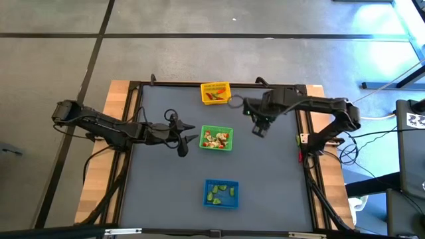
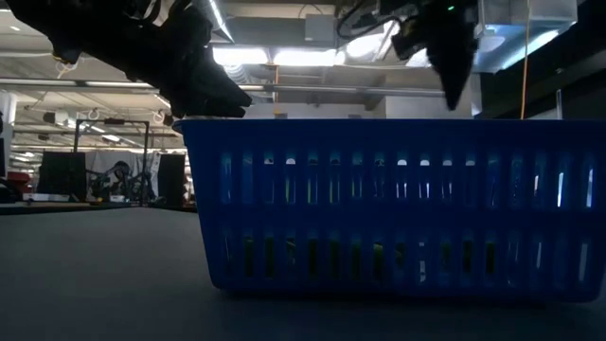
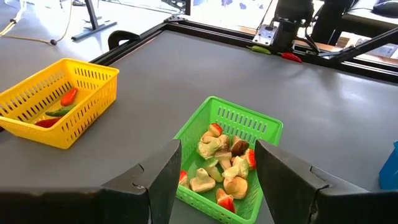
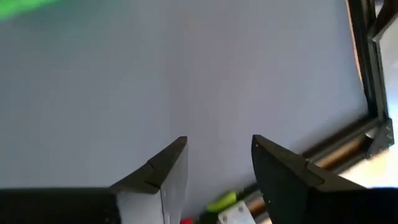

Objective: Sort produce into baskets
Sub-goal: Put the green chili pepper into the yellow bin

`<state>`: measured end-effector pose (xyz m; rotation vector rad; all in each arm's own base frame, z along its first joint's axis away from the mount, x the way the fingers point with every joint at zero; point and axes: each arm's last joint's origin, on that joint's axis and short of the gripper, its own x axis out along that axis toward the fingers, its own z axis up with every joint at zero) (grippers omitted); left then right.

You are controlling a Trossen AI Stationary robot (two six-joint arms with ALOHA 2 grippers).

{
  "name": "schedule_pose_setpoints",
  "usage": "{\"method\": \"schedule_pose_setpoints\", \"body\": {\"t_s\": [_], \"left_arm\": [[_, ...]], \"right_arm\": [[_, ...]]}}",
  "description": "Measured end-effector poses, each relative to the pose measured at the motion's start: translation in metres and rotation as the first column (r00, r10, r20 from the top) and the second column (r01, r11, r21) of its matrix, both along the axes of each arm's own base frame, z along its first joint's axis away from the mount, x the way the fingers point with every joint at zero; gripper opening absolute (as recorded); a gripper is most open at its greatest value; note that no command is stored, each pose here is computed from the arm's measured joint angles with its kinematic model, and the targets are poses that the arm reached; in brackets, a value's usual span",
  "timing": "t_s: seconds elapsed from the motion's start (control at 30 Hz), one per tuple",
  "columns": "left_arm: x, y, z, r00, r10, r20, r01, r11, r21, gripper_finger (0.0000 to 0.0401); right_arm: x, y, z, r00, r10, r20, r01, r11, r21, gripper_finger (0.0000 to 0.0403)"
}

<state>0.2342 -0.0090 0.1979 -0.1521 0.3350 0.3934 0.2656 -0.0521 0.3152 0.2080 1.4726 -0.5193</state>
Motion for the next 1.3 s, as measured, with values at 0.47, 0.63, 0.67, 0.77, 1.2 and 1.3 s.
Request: {"method": "schedule_pose_setpoints", "body": {"t_s": [0.47, 0.63, 0.67, 0.77, 1.2, 1.3], "left_arm": [[0.000, 0.000, 0.000, 1.000, -0.007, -0.004, 0.007, 1.000, 0.017, 0.0200], [0.000, 0.000, 0.000, 1.000, -0.007, -0.006, 0.007, 1.000, 0.017, 0.0200], [0.000, 0.000, 0.000, 1.000, -0.007, -0.010, 0.007, 1.000, 0.017, 0.0200], [0.000, 0.000, -0.001, 1.000, -0.007, -0.020, 0.007, 1.000, 0.017, 0.0200], [-0.001, 0.000, -0.002, 0.999, -0.018, -0.040, 0.020, 0.999, 0.048, 0.0200], [-0.001, 0.000, -0.002, 0.999, -0.018, -0.040, 0.020, 0.999, 0.049, 0.0200]], "right_arm": [[-0.049, 0.046, -0.071, 0.943, 0.093, -0.319, -0.062, 0.992, 0.106, 0.0174], [-0.066, 0.045, -0.105, 0.900, 0.085, -0.428, -0.056, 0.995, 0.080, 0.0178], [-0.069, 0.046, -0.111, 0.894, 0.085, -0.440, -0.041, 0.993, 0.108, 0.0182], [-0.079, 0.048, -0.128, 0.864, 0.076, -0.498, 0.015, 0.984, 0.177, 0.0209], [-0.084, 0.046, -0.189, 0.649, 0.227, -0.726, -0.075, 0.969, 0.236, 0.0330], [-0.082, 0.046, -0.202, 0.623, 0.278, -0.731, -0.115, 0.957, 0.266, 0.0329]]}}
